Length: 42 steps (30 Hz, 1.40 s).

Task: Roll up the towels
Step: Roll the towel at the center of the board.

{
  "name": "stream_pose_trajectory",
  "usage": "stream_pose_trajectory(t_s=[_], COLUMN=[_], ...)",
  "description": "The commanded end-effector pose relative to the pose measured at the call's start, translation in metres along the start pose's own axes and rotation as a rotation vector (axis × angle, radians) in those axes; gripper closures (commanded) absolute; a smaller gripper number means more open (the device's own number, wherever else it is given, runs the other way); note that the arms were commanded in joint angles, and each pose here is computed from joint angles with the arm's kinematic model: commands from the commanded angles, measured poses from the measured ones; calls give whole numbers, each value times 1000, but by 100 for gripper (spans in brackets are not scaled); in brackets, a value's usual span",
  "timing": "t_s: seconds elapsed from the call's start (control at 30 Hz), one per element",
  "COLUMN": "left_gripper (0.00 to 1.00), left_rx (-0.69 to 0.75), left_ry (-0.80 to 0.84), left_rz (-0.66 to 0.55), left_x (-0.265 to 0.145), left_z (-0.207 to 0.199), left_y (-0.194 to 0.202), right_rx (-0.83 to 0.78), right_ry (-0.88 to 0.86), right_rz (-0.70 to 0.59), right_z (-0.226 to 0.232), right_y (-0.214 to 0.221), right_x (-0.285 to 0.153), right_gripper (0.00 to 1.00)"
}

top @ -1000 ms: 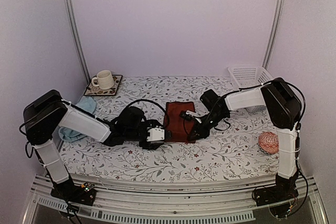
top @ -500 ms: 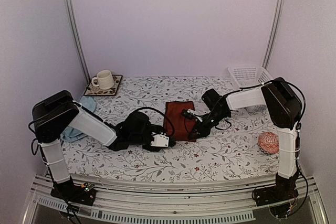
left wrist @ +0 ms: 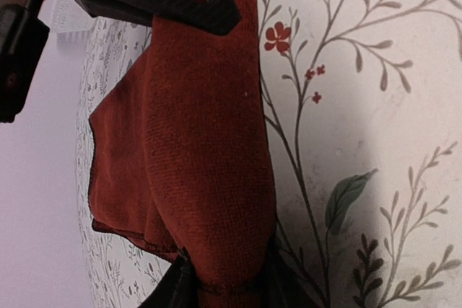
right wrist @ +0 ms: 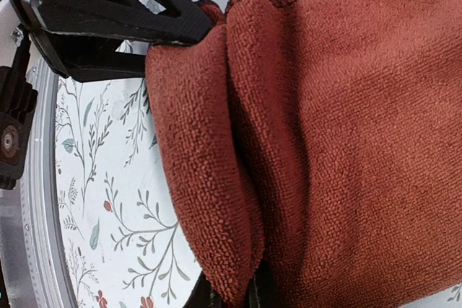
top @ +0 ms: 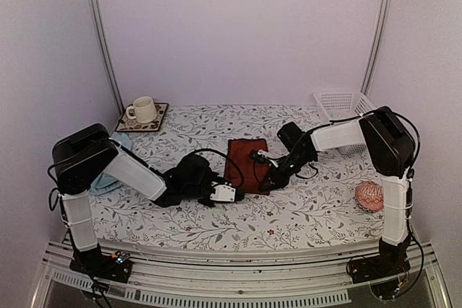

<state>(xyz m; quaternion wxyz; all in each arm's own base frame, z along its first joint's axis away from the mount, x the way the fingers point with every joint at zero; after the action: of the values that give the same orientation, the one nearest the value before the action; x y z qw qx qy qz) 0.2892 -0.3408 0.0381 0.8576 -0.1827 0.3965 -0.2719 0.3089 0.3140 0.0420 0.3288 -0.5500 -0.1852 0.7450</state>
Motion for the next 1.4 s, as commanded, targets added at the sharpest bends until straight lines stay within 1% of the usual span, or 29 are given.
stream_pose_trajectory(t_s=[0.0, 0.07, 0.1, 0.13, 0.17, 0.2, 0.23, 0.27, 0.33, 0.4, 0.63, 0.73, 0.83, 0.93, 1.03, 1.2, 1.37], left_gripper=[77, 83, 86, 95, 100, 100, 100, 100, 100, 100, 100, 100, 100, 100, 100, 100, 100], left_rx=[11, 3, -1, -4, -8, -13, -20, -27, -52, -85, -178, -220, -294, -365, -428, -489, -520], left_ry=[74, 89, 103, 120, 138, 157, 157, 183, 235, 277, 352, 382, 430, 502, 554, 622, 646], left_rz=[95, 95, 92, 93, 95, 96, 69, 65, 52, 37, -7, -31, -39, -33, -9, -10, -4], left_x=[11, 10, 9, 8, 7, 7, 1, -1, -3, -4, -8, -10, -10, -9, 2, 8, 9], left_z=[-23, -24, -25, -27, -31, -33, -26, -28, -31, -31, -13, -5, 6, 11, 9, 12, 11], left_y=[21, 20, 19, 19, 19, 19, 9, 7, 1, -5, -18, -21, -22, -20, -12, -12, -8], right_rx=[10, 5, -2, -11, -23, -33, -49, -61, -89, -113, -237, -349, -496, -699, -833, -954, -989], right_ry=[32, 44, 50, 60, 76, 90, 105, 126, 176, 221, 330, 364, 389, 432, 498, 561, 592], right_rz=[20, 25, 26, 26, 28, 30, 28, 31, 33, 34, 20, 1, 3, 15, 34, 81, 88], right_z=[-10, -12, -12, -13, -14, -14, -15, -15, -17, -18, -6, 6, 22, 40, 43, 36, 26], right_y=[10, 10, 8, 6, 4, 2, -1, -1, -4, -7, -10, -9, -3, 3, 0, -4, -12], right_x=[2, 1, 0, -3, -6, -8, -13, -17, -27, -36, -60, -68, -71, -66, -63, -49, -40], right_gripper=[88, 83, 76, 72, 67, 63, 58, 51, 41, 36, 28, 25, 21, 18, 17, 16, 16])
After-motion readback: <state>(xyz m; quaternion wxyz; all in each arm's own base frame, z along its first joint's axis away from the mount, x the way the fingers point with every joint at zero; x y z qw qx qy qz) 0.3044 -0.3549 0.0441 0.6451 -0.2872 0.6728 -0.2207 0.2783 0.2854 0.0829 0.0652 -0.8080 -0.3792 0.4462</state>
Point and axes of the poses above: each gripper's point midway between its finger pads, its own x axis out along the fingers, its own z axis along the line the jaws close on, y = z × x, the point moved 3 cm from there along -x, back along the fingers, and after that the axes turned 14 degrees about -x, right-handed, at the moved point
